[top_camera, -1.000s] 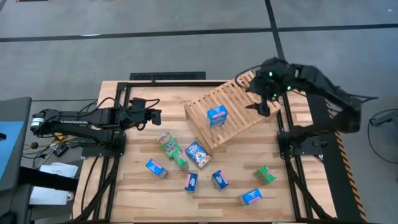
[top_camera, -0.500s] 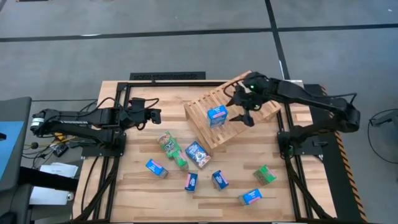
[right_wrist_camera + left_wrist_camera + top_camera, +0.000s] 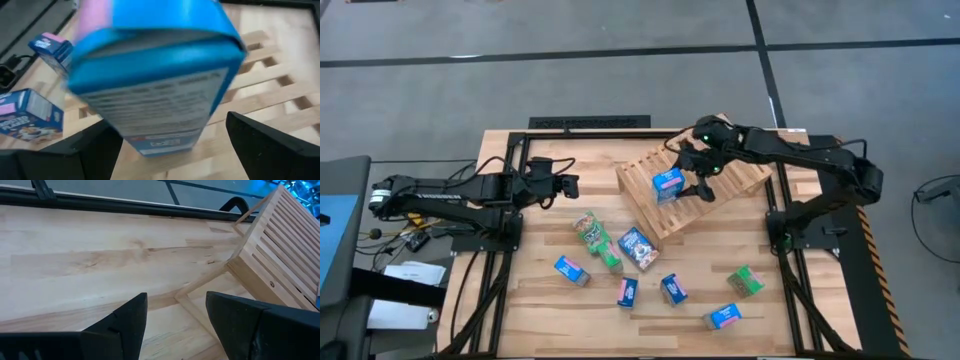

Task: Stack cereal on shelf
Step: Put the top right light blue cereal box on the shelf

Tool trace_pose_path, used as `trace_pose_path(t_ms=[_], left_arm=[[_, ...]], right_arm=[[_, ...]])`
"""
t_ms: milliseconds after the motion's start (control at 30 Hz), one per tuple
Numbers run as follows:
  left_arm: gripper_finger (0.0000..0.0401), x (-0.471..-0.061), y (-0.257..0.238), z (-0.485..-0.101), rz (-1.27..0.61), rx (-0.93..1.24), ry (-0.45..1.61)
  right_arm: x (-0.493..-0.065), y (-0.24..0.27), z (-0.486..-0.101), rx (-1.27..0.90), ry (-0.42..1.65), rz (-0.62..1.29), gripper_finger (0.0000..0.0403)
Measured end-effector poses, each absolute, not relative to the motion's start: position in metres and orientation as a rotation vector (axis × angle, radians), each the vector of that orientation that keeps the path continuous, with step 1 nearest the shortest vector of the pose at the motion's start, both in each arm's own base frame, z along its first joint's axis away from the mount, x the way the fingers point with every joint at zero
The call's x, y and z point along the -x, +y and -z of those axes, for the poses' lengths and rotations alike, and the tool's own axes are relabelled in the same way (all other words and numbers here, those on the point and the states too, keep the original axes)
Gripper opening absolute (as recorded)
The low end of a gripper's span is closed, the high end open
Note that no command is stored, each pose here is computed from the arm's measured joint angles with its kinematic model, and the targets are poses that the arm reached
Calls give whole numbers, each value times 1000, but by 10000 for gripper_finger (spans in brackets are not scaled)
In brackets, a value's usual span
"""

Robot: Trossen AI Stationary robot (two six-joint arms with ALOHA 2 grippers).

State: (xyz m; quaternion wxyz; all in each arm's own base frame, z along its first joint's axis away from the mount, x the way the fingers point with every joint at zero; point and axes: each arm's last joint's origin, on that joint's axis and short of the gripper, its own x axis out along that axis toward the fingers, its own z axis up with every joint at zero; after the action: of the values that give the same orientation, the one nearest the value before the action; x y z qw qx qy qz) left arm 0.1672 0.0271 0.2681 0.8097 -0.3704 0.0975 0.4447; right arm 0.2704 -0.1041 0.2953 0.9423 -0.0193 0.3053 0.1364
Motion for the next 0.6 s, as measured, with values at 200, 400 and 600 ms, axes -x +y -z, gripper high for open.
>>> trace_pose_path(t_ms=[200, 400, 600], left_arm=[[192, -166, 27, -266, -960, 778, 230], [192, -165, 27, -265, -973, 788, 239], [192, -165, 27, -265, -976, 787, 236]], right_arm=[[-273, -100, -294, 69, 617, -317, 345], [-275, -97, -295, 84, 604, -319, 303], [-275, -98, -295, 86, 615, -293, 285]])
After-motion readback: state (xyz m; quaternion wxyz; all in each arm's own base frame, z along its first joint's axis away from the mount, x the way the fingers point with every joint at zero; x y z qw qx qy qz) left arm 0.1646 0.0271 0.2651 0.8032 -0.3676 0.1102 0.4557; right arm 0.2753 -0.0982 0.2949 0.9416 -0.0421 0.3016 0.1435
